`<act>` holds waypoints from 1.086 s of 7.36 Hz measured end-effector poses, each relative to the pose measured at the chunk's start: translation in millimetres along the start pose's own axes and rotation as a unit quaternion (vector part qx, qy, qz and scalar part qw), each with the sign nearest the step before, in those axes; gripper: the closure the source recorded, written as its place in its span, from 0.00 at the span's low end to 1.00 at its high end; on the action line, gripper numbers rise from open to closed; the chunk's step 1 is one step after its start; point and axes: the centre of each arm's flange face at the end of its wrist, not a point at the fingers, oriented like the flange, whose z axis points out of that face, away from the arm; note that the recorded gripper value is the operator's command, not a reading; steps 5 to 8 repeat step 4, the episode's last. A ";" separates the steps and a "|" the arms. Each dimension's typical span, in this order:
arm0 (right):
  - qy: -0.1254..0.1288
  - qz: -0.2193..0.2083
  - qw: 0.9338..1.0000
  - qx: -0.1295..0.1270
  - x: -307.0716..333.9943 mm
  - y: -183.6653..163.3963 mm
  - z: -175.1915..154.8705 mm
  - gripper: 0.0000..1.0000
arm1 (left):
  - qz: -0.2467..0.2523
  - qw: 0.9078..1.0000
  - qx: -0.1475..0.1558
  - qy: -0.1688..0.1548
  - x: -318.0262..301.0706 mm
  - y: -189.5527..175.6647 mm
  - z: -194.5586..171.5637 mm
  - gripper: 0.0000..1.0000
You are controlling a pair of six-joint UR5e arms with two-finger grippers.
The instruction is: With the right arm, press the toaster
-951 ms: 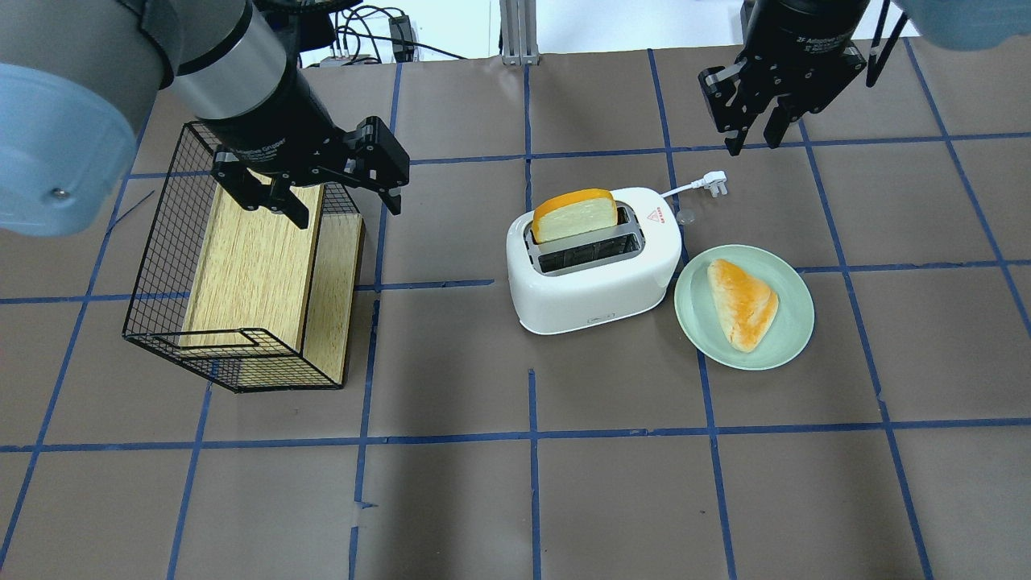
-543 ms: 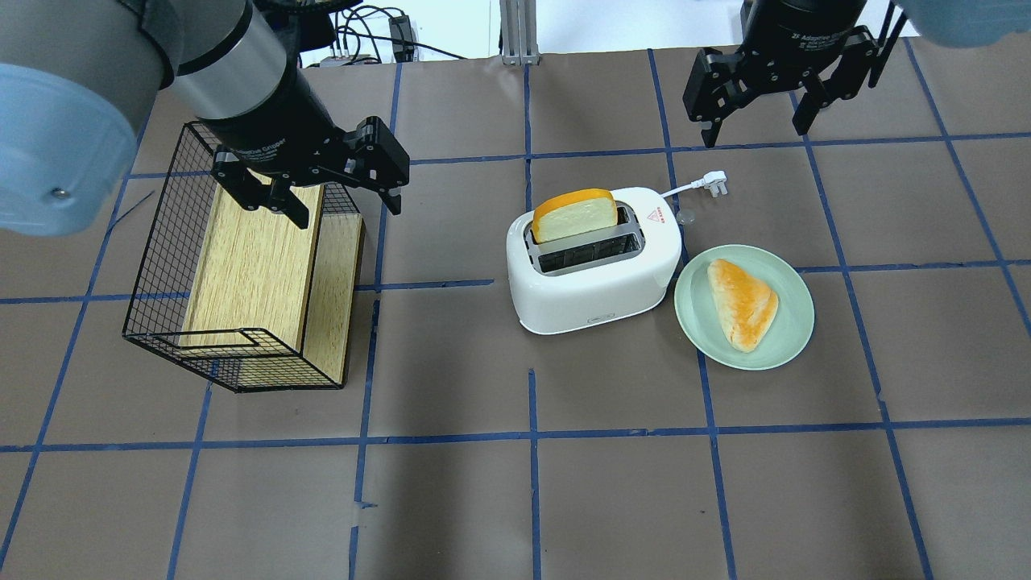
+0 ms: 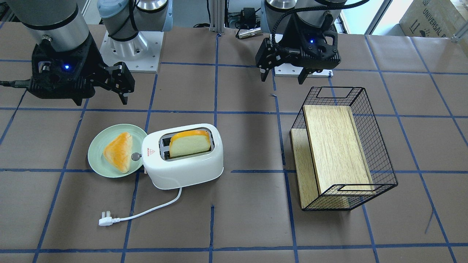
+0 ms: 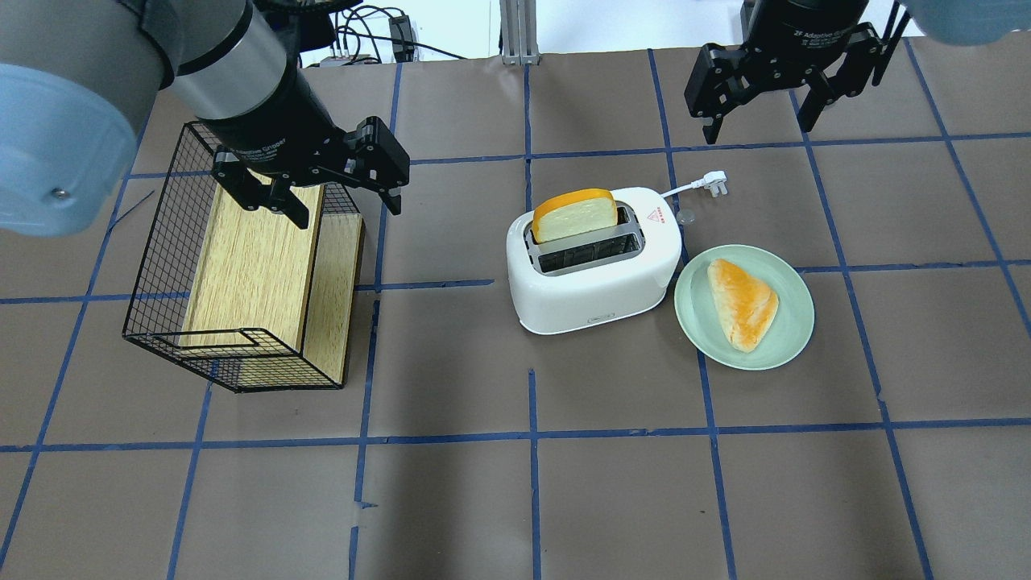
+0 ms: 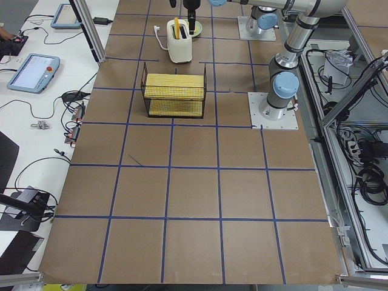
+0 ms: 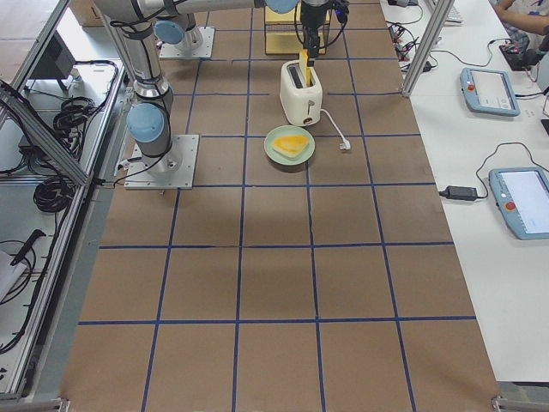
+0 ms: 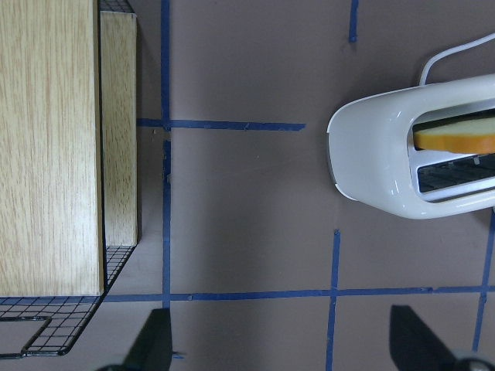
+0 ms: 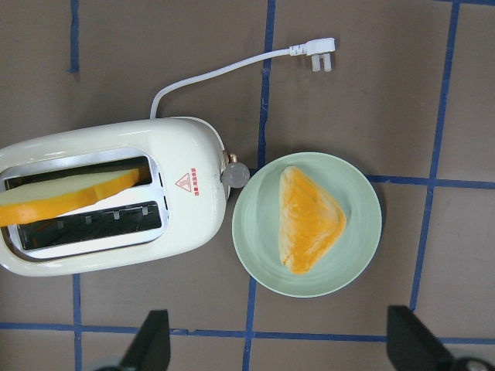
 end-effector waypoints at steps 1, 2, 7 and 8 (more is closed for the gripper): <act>0.000 0.000 1.000 -0.002 -0.1 0.8 1.4 0.00 | 0.000 1.000 0.000 0.000 0.0 0.0 -0.1 0.00; 0.000 -0.001 1.000 -0.003 -0.3 1.1 2.8 0.00 | 0.000 1.000 0.000 0.000 0.1 0.0 -0.2 0.00; 0.000 -0.003 1.000 -0.005 -0.1 0.6 4.8 0.00 | 0.000 1.000 0.000 0.000 0.0 0.0 -0.3 0.00; 0.000 -0.003 1.000 -0.005 -0.1 0.6 4.8 0.00 | 0.000 1.000 0.000 0.000 0.0 0.0 -0.3 0.00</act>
